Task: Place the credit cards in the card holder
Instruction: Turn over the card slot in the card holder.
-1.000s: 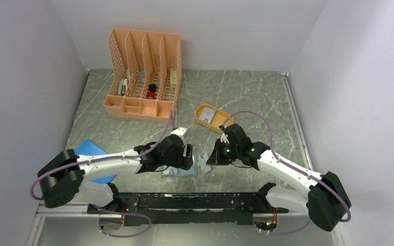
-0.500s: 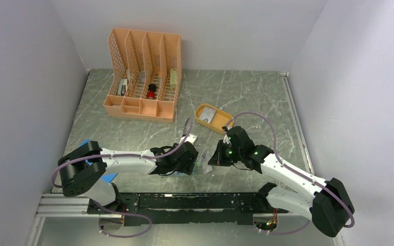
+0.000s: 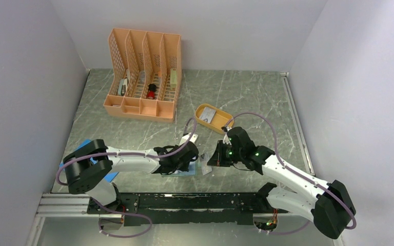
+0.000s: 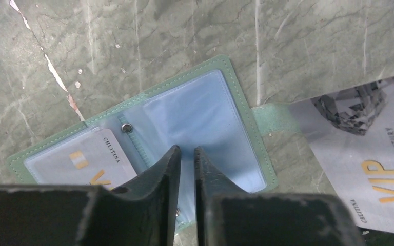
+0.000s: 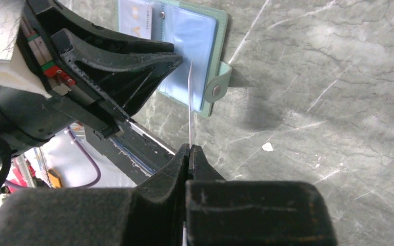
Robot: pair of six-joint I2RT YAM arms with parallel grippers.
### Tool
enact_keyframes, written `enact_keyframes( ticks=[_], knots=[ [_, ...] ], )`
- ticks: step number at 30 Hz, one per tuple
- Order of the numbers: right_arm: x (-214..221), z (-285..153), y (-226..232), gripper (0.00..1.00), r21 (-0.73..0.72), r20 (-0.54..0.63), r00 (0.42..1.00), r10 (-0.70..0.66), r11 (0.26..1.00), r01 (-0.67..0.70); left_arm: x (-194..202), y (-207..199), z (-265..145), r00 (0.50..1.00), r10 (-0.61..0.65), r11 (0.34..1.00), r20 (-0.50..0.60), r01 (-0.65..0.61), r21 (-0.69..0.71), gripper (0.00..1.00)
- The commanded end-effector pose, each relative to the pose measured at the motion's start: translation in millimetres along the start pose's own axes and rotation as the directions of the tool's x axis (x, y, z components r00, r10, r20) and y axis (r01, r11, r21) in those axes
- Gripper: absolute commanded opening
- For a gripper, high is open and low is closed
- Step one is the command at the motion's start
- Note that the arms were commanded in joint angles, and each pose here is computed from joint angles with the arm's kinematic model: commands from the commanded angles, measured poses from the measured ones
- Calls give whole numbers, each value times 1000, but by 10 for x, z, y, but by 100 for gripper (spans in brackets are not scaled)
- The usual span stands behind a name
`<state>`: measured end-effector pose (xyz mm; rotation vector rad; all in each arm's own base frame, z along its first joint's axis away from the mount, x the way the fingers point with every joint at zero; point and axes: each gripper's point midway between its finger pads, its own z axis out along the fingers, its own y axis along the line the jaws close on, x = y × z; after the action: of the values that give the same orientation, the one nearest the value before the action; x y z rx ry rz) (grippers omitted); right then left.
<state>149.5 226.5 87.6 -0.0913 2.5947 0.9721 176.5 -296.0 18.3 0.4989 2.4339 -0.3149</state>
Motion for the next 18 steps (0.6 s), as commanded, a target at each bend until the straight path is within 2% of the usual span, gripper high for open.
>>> enact_keyframes(
  ticks=[1,3,5,8,10,12,17,18],
  knots=[
    [-47,-59,151,0,-63,31,998,-46,997,48,216,93,68,999,10,999,-53,-12,-32,15],
    [-69,-89,212,0,-82,43,997,-63,994,66,235,116,70,998,5,999,-55,-7,-41,9],
    [-44,-92,260,0,-88,28,996,-90,992,92,237,120,56,999,-3,999,-53,1,-39,8],
    [82,-7,235,0,-75,-56,994,-97,993,92,161,83,-18,999,-26,1000,-26,26,-13,10],
    [148,59,228,0,-84,-86,993,-81,994,74,62,28,-89,999,-43,999,-2,43,13,14],
    [189,109,203,0,-82,-100,993,-58,995,50,-42,-24,-169,998,-56,998,20,56,37,22],
    [217,176,74,0,-35,-87,996,-19,999,16,-227,-97,-341,996,-70,994,63,65,84,54],
    [219,181,42,0,-23,-80,997,-11,1000,9,-231,-101,-342,996,-59,995,60,54,83,64]
  ],
)
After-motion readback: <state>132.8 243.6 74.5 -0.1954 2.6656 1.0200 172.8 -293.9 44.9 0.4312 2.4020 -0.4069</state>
